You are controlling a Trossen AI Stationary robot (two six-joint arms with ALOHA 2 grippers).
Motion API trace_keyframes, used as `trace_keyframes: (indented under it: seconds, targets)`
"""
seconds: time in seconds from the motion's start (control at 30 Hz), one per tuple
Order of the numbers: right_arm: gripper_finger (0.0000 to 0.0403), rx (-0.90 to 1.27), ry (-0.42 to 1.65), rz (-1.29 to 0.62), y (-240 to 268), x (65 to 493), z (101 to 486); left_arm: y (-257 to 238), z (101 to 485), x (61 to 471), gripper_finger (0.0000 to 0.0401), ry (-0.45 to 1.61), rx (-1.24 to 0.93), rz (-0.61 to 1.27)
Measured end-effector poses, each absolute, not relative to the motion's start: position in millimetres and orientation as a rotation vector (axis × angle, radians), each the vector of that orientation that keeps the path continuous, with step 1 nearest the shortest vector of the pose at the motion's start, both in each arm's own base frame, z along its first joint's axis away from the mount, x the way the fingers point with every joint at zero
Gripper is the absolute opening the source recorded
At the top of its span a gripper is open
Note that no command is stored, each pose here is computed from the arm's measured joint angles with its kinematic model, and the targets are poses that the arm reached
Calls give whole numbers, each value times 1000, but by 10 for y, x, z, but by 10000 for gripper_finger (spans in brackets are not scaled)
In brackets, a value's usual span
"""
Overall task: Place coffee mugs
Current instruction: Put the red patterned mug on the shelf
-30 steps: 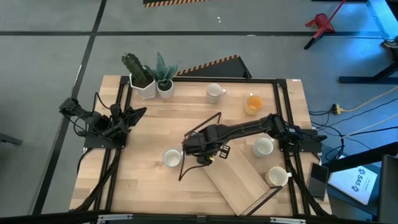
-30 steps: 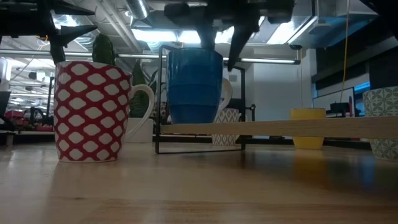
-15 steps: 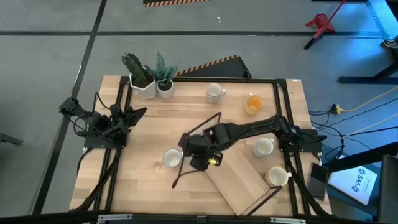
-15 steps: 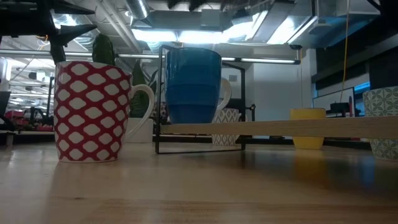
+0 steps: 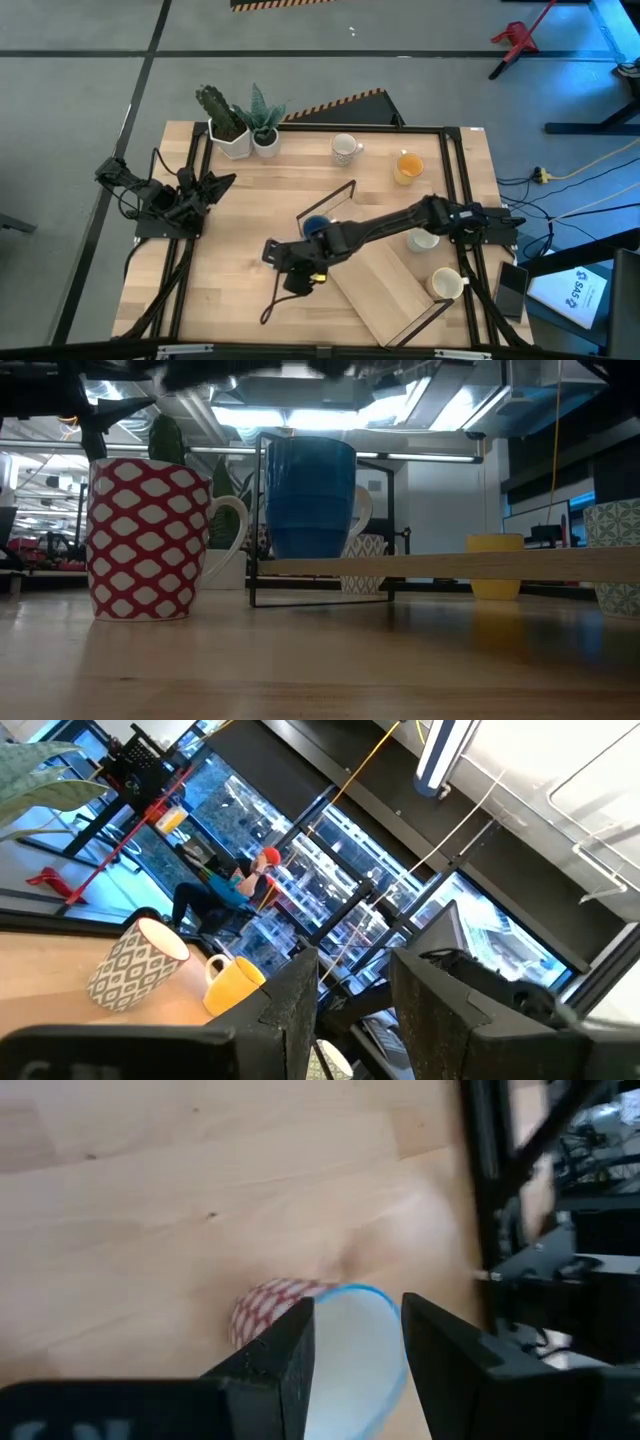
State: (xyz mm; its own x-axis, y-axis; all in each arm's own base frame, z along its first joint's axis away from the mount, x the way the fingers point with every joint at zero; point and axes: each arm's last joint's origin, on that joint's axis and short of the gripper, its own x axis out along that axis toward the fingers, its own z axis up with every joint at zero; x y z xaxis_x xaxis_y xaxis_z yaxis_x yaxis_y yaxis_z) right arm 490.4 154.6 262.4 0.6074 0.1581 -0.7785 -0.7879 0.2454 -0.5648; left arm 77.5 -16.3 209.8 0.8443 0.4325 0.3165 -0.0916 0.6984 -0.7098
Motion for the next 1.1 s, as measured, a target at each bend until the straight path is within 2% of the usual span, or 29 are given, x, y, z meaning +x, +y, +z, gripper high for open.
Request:
trace_keyframes:
  seconds: [0.2,0.4,0.63,0.83,1.1]
  targets:
    - [138,-1149,729,745,1579,5009,2256,-163,2098,775,121,-493,-750,305]
    - [138,-1168,796,726,1576,5031,2093,-163,2098,775,121,-493,-751,304]
    - [138,-1105,786,674,1604,5036,2221,-163,2098,775,121,-494,-753,303]
    - [138,-1079,801,535,1576,5021,2384,-163,2098,776,121,-493,-753,303]
    - [138,-1013,883,562,1521,4998,2258,-163,2098,775,121,-493,-751,303]
